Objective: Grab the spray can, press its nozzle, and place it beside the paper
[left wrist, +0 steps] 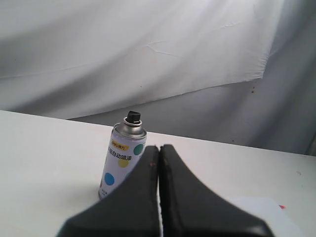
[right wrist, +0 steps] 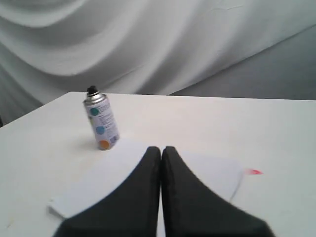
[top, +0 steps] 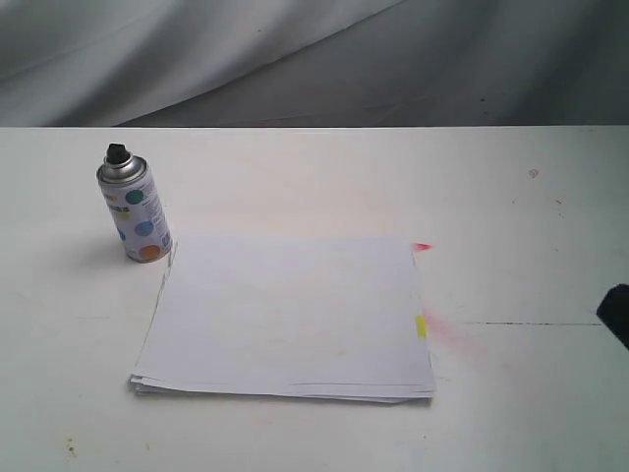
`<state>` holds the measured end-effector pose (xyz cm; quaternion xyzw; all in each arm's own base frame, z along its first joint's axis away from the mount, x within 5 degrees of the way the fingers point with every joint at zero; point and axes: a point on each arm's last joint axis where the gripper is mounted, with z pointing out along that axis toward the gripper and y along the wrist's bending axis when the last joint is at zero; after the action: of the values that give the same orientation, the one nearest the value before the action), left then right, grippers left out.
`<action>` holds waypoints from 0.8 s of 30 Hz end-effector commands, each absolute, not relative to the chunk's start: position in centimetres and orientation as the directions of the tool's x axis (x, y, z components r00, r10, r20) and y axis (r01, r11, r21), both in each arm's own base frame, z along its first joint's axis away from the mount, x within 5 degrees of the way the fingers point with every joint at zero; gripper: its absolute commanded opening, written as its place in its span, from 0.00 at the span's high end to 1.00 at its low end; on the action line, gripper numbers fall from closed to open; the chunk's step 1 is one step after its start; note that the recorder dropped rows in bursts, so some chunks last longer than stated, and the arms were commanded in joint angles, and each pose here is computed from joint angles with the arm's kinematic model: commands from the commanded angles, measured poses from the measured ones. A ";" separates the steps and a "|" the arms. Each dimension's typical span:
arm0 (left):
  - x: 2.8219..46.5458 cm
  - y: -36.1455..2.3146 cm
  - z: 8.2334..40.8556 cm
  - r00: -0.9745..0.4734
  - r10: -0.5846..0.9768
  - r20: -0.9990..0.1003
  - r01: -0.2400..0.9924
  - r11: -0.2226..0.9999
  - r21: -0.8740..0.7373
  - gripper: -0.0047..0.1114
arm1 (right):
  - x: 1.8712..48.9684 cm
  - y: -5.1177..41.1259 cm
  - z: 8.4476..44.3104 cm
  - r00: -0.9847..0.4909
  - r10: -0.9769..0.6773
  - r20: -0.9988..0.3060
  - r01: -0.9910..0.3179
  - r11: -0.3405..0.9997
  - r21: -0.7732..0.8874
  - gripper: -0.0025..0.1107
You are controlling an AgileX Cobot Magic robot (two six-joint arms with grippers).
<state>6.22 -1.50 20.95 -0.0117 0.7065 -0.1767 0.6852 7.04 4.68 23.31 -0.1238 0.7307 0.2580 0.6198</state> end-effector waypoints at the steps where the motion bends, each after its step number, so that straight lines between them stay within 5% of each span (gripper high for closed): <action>1: 6.3 -1.5 20.7 -0.068 -0.244 -0.967 0.226 0.941 -0.253 0.96 | 7.9 2.9 23.1 -0.163 0.165 -0.973 -0.313 0.926 0.209 0.98; 14: 6.3 -1.5 20.7 -0.067 -0.242 -0.968 0.226 0.941 -0.251 0.96 | 8.0 2.5 23.1 -0.152 0.168 -0.974 -0.264 0.943 0.204 0.98; 24: 6.3 -1.5 20.7 -0.067 -0.242 -0.968 0.226 0.941 -0.251 0.96 | 7.4 0.0 23.9 0.003 0.417 -0.909 0.010 0.909 0.417 0.98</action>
<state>6.22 -1.50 20.95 -0.0103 0.7065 -0.1754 0.6855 7.53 0.45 23.98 0.1201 0.7017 0.1551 0.6849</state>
